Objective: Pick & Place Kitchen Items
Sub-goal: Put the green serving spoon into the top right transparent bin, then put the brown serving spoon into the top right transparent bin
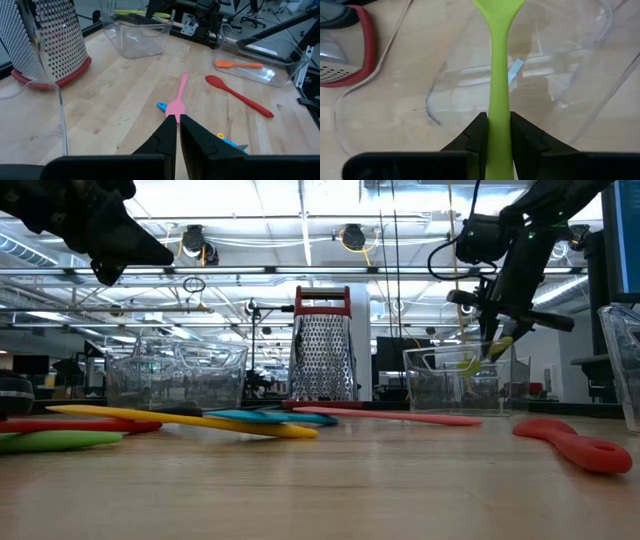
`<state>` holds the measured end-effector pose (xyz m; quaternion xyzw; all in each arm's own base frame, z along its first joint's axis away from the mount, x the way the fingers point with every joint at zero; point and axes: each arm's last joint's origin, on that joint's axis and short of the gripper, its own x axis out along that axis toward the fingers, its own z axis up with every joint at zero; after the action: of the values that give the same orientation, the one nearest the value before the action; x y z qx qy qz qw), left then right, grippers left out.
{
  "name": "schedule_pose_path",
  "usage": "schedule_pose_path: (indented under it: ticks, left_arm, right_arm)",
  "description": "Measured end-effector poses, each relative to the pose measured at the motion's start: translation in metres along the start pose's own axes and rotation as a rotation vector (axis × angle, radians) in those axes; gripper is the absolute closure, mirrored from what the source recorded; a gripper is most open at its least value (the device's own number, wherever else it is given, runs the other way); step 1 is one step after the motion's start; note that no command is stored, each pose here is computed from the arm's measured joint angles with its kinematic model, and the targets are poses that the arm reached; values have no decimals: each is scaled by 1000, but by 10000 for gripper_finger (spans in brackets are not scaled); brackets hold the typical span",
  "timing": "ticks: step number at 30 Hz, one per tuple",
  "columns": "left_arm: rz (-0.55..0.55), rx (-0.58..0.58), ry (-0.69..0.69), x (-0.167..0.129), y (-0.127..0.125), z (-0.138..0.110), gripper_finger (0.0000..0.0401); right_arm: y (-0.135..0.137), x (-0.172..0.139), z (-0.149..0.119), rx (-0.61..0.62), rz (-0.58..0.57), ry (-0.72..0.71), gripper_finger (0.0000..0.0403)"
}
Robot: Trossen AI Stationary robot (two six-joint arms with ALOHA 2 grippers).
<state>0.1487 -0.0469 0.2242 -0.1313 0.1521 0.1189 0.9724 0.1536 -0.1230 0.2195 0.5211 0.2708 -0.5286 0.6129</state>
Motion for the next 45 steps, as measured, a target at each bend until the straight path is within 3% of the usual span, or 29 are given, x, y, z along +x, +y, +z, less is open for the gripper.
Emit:
schedule_pose_path:
  ticks: [5,22,39,45]
  left_arm:
    - [-28,6,15,0,-1,0,377]
    - [-28,7,17,0,-1,-1,377]
    - [-27,8,18,0,-1,-1,377]
    - [-27,8,18,0,-1,-1,377]
  right_arm:
    - [6,7,2,1,25,-11,353]
    - [13,39,2,-28,-57,12,331]
    - [13,42,1,-66,-70,19,303]
    - [14,33,2,-107,-16,21,302]
